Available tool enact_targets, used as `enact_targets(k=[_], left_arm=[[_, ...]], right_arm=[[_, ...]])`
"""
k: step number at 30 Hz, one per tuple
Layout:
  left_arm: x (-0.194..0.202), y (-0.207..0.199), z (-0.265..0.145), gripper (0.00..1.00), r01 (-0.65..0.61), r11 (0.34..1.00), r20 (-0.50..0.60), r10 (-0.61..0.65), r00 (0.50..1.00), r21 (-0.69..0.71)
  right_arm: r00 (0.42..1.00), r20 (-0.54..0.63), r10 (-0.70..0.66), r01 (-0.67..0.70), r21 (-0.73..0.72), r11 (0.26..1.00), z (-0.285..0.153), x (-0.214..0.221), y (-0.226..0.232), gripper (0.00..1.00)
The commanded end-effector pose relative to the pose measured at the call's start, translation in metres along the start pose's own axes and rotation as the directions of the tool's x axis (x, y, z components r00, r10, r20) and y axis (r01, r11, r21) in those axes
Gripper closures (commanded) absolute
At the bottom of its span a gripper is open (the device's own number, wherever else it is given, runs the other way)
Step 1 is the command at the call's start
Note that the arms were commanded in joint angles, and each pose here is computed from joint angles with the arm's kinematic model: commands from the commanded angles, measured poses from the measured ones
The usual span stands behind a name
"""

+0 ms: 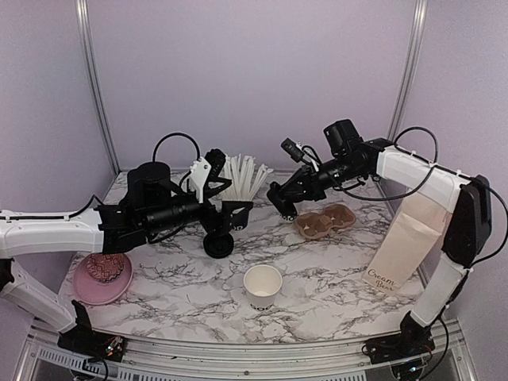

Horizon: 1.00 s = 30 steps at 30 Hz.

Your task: Pack the takeout coffee

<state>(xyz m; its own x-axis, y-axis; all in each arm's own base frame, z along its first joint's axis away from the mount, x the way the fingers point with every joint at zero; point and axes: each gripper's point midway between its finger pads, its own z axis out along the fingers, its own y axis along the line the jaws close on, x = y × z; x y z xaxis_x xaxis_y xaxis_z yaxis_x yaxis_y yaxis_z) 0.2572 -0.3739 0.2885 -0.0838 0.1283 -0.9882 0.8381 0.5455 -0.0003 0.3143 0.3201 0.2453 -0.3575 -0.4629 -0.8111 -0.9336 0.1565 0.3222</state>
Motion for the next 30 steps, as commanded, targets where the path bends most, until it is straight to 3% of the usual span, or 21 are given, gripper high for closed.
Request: enact_targets(k=[1,5,12,30], left_arm=[[-0.047,-0.026,-0.007,0.11,-0.103,0.993,0.263,0.084,0.961,0.058],[-0.058,-0.041,-0.013,0.1,-0.195,0.981,0.363,0.182,0.914,-0.001],[-0.059,-0.053,-0.001,0.08,-0.307,0.946,0.382,0.323,0.866,-0.104],[-0.063,-0.065,0.041,0.08,-0.331,0.937,0.421,0.345,0.839,-0.11]], right_arm=[[0.987,0.16,-0.028,0.064,-0.226,0.972,-0.014,-0.035,0.052,0.89],[0.977,0.215,-0.001,0.068,-0.305,0.95,-0.024,-0.05,0.068,0.89],[0.97,0.238,0.053,0.045,-0.391,0.919,-0.028,-0.059,0.078,0.88],[0.967,0.241,0.08,0.03,-0.423,0.906,-0.03,-0.057,0.083,0.86]])
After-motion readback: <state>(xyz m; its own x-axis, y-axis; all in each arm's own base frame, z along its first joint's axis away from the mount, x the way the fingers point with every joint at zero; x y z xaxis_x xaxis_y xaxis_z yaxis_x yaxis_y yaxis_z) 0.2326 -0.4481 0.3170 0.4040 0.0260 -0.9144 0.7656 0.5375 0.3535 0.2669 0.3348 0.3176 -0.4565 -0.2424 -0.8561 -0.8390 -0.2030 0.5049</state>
